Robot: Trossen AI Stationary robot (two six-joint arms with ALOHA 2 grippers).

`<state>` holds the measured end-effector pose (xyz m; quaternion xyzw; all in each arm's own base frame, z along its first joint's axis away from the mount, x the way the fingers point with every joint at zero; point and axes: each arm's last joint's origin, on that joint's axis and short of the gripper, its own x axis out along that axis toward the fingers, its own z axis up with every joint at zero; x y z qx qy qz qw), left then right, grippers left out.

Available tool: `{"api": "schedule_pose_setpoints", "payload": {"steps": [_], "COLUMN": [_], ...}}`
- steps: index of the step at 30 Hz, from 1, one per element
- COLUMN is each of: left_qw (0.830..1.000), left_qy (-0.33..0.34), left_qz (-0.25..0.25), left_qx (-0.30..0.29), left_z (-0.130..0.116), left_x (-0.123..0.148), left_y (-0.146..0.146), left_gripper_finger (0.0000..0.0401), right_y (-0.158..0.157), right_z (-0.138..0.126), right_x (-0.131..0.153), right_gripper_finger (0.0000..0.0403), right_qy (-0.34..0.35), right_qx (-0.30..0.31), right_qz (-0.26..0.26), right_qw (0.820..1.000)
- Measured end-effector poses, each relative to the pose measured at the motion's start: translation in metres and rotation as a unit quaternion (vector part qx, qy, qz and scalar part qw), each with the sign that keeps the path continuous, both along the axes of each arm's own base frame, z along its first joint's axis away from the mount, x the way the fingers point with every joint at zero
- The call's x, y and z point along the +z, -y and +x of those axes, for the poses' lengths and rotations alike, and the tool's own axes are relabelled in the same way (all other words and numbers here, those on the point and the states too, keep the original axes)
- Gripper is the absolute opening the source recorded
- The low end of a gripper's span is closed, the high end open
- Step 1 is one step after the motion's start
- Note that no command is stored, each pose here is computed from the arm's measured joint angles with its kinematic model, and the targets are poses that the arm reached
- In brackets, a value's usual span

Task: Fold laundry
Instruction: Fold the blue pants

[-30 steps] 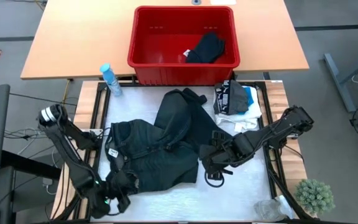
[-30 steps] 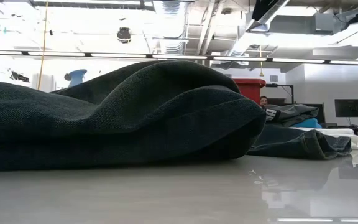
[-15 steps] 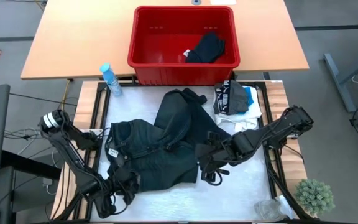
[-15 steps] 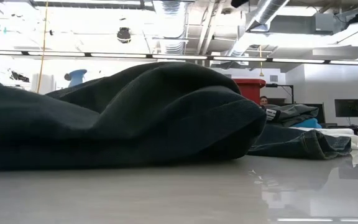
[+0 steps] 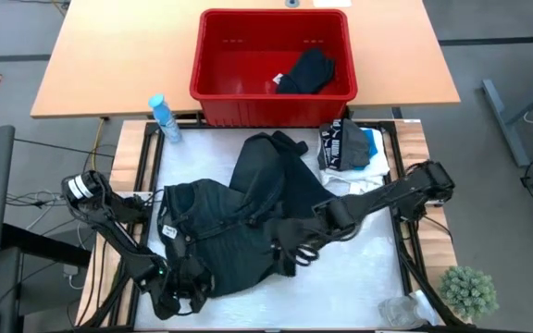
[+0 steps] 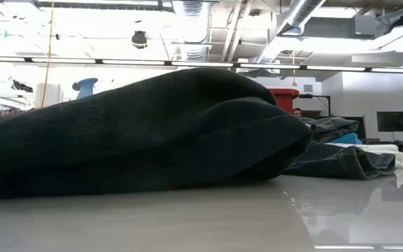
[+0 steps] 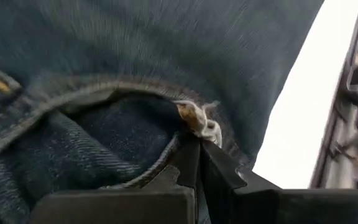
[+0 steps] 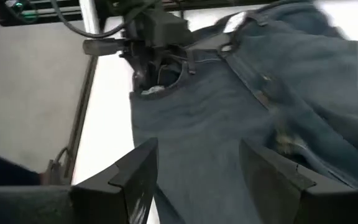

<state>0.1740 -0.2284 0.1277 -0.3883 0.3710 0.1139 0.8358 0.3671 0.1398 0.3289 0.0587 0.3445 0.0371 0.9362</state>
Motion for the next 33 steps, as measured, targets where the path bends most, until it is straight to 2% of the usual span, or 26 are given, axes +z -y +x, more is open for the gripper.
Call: {"api": "schedule_pose_setpoints", "payload": {"steps": [2, 5, 8, 12, 16, 21, 24, 29, 33], "left_qw": [1.0, 1.0, 0.999, 0.995, 0.991, 0.986, 0.985, 0.99, 0.995], "left_qy": [-0.003, -0.003, -0.009, -0.002, 0.017, 0.04, 0.053, 0.076, 0.053], "left_qz": [-0.02, -0.027, -0.002, 0.029, 0.044, 0.028, 0.021, 0.029, -0.013], "left_qx": [-0.009, 0.007, 0.043, 0.1, 0.127, 0.158, 0.161, 0.117, 0.089], "left_z": [-0.004, -0.013, -0.017, -0.018, -0.01, 0.004, 0.011, 0.011, 0.003], "left_x": [-0.003, -0.006, -0.01, -0.013, -0.012, -0.009, -0.002, 0.029, 0.052], "left_y": [0.001, 0.002, -0.003, -0.014, -0.022, -0.027, -0.026, -0.027, -0.035], "left_gripper_finger": [0.0, 0.0, 0.0, 0.0, 0.0, 0.0, 0.0, 0.0, 0.0], "right_y": [-0.002, -0.005, -0.012, -0.022, -0.032, -0.037, -0.036, -0.029, -0.024], "right_z": [0.018, 0.043, 0.065, 0.091, 0.109, 0.122, 0.122, 0.123, 0.125], "right_x": [-0.012, -0.04, -0.064, -0.079, -0.102, -0.128, -0.13, -0.131, -0.132], "right_gripper_finger": [0.0248, 0.0248, 0.0248, 0.0248, 0.0248, 0.0248, 0.0248, 0.0248, 0.0248], "right_qy": [0.015, 0.021, 0.044, 0.088, 0.074, 0.043, 0.038, 0.033, 0.032], "right_qx": [0.022, 0.046, 0.054, 0.06, 0.06, 0.059, 0.065, 0.082, 0.083], "right_qz": [0.021, 0.046, 0.067, 0.082, 0.082, 0.074, 0.067, 0.055, 0.053], "right_qw": [0.999, 0.998, 0.995, 0.991, 0.992, 0.995, 0.995, 0.995, 0.995]}}
